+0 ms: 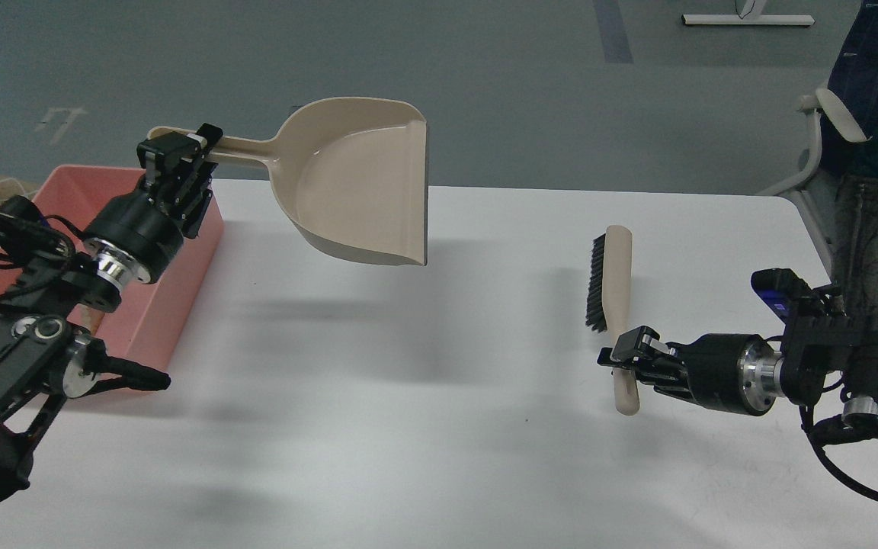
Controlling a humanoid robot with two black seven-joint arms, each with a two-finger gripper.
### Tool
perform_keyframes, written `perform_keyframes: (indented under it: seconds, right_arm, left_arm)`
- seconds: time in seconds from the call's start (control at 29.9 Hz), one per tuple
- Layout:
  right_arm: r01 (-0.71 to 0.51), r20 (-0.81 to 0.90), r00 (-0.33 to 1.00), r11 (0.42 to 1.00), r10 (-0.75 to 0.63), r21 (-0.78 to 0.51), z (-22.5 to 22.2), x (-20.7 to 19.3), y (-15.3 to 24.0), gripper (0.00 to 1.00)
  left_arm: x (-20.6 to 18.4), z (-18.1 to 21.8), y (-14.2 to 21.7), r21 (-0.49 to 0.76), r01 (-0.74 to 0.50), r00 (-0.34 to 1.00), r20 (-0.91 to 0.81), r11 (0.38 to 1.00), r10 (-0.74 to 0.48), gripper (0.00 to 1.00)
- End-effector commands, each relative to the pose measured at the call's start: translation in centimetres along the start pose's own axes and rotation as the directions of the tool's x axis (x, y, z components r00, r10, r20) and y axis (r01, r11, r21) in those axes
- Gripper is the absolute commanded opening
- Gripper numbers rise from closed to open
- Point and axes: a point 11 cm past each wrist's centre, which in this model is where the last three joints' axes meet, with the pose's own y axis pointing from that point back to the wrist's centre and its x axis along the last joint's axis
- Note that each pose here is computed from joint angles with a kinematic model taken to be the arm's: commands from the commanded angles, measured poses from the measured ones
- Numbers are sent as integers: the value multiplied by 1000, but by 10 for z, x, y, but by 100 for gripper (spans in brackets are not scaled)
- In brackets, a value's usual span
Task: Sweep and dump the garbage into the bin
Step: 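Bring the dustpan back and lower it onto the table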
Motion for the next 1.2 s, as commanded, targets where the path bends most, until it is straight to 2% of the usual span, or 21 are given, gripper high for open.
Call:
perform_keyframes:
  seconds: [0.0, 0.27, 0.47, 0.74, 1.07, 1.17]
  right_arm:
    - [1, 4, 1000, 1000, -1, -2, 1, -1, 0, 0]
    - [-9, 19, 1000, 1000, 9, 25, 3, 4, 2, 0]
    - [2, 73, 997, 998, -6, 56, 2, 5, 2, 1]
    - [-4, 79, 997, 1000, 3, 13, 16, 6, 8, 2]
    - [4, 83, 997, 1000, -3, -6, 22, 2, 8, 2]
    - [4, 85, 996, 1000, -3, -9, 23, 2, 8, 7]
  left_arm:
    - [-29, -20, -3, 26, 22, 1000, -7, 999, -22, 0]
    - [-67, -56, 1, 99, 104, 986, 117, 990, -115, 0]
    - [-67, -71, 2, 131, 97, 972, 202, 987, -123, 0]
    - [-60, -80, 4, 142, 64, 972, 215, 988, -94, 0]
    - [-71, -94, 9, 173, 67, 971, 215, 983, -104, 0]
    - [-70, -96, 9, 179, 63, 971, 216, 982, -102, 0]
